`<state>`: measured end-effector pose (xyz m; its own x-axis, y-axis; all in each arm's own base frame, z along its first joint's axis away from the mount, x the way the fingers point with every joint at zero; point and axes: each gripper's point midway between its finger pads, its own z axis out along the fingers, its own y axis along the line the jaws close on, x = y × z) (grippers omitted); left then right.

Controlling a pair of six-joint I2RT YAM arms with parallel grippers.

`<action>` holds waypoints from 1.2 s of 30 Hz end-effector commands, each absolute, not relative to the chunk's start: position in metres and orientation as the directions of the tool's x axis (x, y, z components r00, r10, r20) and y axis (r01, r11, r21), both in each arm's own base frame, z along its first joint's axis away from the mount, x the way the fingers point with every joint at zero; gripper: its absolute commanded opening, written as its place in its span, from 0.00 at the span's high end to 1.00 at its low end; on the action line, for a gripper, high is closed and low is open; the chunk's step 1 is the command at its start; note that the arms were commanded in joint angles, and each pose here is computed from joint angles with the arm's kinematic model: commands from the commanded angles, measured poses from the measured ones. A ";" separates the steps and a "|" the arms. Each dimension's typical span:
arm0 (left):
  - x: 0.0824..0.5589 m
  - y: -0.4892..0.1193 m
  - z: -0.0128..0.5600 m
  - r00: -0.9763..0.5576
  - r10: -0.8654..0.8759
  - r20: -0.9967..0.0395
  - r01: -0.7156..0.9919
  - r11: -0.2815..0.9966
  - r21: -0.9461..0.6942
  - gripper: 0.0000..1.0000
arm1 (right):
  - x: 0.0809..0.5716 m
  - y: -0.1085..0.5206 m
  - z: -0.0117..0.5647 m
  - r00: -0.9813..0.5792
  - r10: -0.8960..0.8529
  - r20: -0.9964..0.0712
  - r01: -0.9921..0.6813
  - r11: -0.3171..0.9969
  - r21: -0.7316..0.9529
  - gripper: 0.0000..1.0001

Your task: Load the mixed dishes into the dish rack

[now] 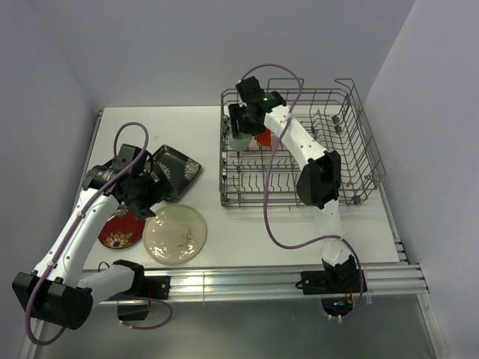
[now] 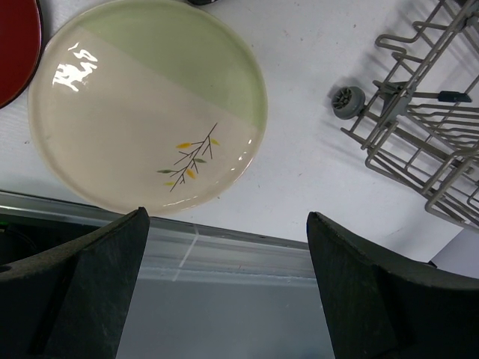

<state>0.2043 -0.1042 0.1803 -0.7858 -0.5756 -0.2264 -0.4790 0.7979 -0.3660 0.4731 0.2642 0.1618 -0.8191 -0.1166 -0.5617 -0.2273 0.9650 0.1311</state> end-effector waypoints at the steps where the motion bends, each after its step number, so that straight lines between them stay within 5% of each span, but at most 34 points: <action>1: 0.200 -0.107 0.180 -0.782 -0.585 -0.214 -0.483 0.787 -0.385 0.07 | 0.492 0.268 0.176 -0.778 -0.109 -0.619 -0.245 0.959 0.139 0.54; 4: 0.197 -0.108 0.179 -0.783 -0.586 -0.208 -0.485 0.785 -0.385 0.07 | 0.498 0.271 0.185 -0.756 -0.097 -0.648 -0.248 0.958 0.146 0.07; 5: 0.196 -0.107 0.178 -0.782 -0.586 -0.210 -0.485 0.786 -0.384 0.07 | 0.499 0.271 0.194 -0.742 -0.086 -0.665 -0.247 0.957 0.152 0.01; 15: 0.192 -0.104 0.159 -0.783 -0.582 -0.218 -0.499 0.798 -0.338 0.07 | 0.476 0.271 0.275 -0.643 0.012 -0.766 -0.280 0.927 0.249 0.00; 24: 0.245 -0.083 0.152 -0.754 -0.552 -0.356 -0.514 0.833 -0.204 0.07 | 0.362 0.246 0.327 -0.685 0.048 -0.727 -0.337 0.864 0.375 0.00; 30: 0.295 -0.090 0.131 -0.659 -0.710 -0.249 -0.623 0.700 -0.349 0.11 | 0.284 0.208 0.347 -0.677 0.091 -0.730 -0.337 0.843 0.418 0.00; 36: 0.324 -0.097 0.094 -0.642 -0.748 -0.171 -0.681 0.658 -0.323 0.17 | 0.241 0.183 0.371 -0.645 0.124 -0.754 -0.343 0.835 0.431 0.00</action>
